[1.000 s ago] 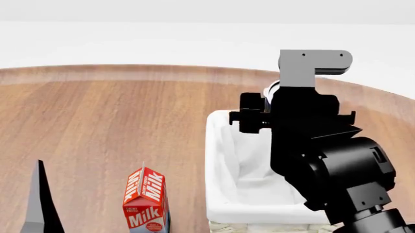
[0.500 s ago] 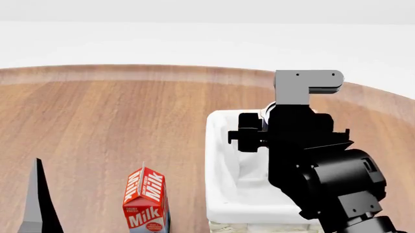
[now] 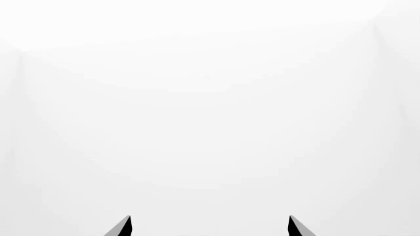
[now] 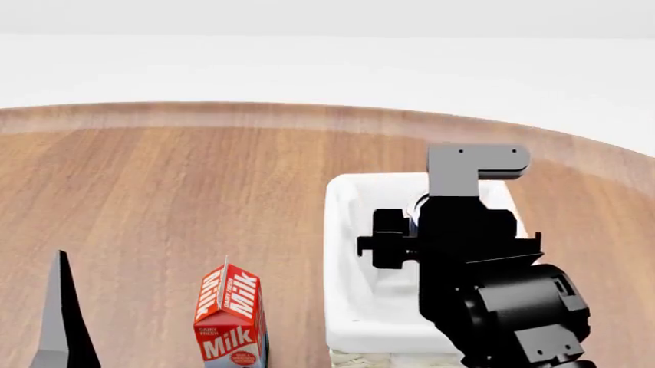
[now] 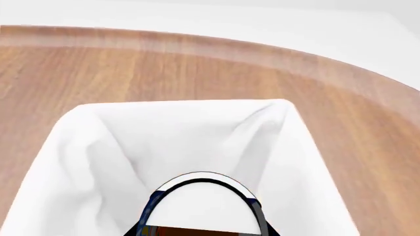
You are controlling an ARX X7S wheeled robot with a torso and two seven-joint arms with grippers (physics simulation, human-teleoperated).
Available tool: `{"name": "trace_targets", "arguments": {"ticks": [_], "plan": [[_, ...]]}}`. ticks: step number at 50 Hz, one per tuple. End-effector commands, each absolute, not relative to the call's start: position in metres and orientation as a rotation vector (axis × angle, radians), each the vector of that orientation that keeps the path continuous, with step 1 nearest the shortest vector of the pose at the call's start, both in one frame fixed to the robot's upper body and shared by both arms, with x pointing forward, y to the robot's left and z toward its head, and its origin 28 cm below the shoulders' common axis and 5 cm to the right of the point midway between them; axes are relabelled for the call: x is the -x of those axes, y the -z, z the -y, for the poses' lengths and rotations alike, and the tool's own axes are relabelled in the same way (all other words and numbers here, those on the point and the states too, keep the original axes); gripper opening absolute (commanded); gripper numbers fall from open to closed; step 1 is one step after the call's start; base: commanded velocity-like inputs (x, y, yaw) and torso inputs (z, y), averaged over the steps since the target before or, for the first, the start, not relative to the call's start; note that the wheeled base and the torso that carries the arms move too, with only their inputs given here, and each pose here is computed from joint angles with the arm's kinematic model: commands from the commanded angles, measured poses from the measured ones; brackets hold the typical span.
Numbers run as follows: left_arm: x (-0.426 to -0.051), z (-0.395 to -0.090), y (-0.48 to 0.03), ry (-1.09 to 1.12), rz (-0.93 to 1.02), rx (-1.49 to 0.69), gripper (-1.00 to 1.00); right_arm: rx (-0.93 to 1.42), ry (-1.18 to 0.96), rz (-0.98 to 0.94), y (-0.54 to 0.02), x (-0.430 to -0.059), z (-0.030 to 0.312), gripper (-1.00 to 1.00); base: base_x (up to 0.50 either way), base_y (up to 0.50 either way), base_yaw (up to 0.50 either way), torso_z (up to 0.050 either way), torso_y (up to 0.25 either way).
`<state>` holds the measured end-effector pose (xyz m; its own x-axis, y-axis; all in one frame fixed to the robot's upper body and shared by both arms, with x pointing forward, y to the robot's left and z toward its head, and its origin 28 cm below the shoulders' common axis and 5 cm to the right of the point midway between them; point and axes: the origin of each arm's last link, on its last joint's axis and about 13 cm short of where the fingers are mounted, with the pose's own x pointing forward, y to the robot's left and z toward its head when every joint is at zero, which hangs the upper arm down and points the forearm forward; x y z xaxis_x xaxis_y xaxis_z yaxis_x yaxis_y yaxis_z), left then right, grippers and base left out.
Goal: Pick up the alphabet soup and the tomato sauce, and put them in the basket.
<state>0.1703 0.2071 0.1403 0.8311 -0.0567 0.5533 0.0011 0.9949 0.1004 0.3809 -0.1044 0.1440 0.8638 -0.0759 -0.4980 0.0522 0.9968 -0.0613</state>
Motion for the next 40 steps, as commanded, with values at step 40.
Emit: {"name": "trace_targets", "arguments": {"ticks": [40], "plan": [[-0.17,-0.2062,-0.1395,0.034,0.588,-0.103,1.0,0.087,0.065,-0.536,-0.1283,-0.3806,0.1063,-1.0,0.0,0.0,0.0,0.0,0.001]]}}
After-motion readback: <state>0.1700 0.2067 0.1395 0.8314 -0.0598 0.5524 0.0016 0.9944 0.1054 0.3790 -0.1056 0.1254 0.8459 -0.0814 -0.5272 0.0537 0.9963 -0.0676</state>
